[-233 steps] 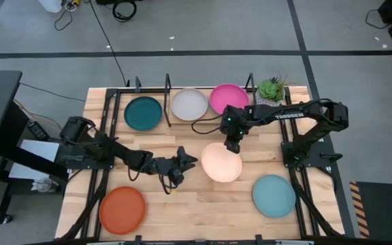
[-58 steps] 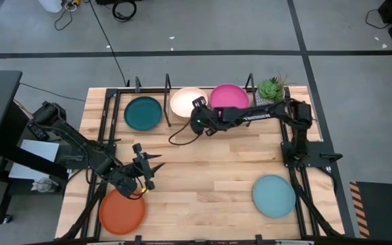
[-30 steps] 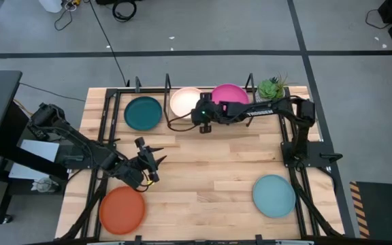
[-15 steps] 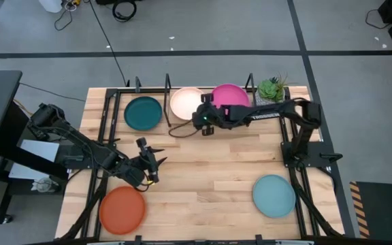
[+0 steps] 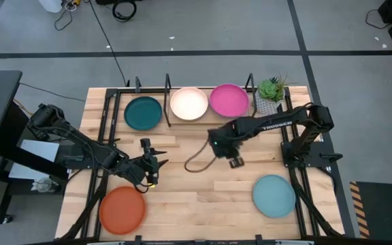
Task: Place and stack plates onto a shelf
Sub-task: Stack the light blue plate on top of the light orange plate on the shelf
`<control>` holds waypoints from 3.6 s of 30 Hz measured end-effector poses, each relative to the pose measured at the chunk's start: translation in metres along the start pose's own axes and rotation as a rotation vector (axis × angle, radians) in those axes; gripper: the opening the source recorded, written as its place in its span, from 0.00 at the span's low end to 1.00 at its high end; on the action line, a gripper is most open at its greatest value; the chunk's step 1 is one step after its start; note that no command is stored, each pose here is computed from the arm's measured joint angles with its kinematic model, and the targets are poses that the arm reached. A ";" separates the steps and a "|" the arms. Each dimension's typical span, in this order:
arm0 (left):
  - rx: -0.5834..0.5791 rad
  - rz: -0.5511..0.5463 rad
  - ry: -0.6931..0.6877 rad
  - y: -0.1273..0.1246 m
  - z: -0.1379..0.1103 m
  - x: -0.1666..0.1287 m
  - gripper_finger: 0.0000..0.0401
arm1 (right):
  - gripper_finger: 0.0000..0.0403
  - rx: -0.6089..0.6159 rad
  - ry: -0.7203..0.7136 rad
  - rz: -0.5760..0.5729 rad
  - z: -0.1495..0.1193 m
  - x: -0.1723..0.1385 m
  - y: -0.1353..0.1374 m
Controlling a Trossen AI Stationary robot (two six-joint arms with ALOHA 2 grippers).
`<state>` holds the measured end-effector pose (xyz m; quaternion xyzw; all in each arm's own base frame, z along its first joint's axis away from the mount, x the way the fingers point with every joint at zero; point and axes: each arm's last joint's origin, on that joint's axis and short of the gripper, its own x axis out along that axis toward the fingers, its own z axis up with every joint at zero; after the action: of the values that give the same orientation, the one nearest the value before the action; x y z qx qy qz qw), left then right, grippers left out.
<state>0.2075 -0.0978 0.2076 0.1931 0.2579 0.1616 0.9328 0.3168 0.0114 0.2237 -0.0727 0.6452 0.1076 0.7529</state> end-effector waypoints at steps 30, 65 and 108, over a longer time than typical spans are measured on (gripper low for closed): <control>0.103 0.054 -0.085 0.067 0.016 0.054 0.40 | 0.30 0.180 0.469 0.041 -0.077 0.067 0.114; 0.581 -0.283 -0.411 -0.018 0.014 0.087 0.40 | 0.03 0.472 -0.119 0.373 -0.068 0.036 -0.013; 1.093 -0.011 -0.299 -0.042 0.051 0.125 0.40 | 0.05 0.655 -0.155 0.360 -0.049 0.023 -0.039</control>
<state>0.3455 -0.0982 0.1769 0.6673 0.1702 -0.0293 0.7245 0.2832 -0.0370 0.1924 0.2947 0.5890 0.0313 0.7518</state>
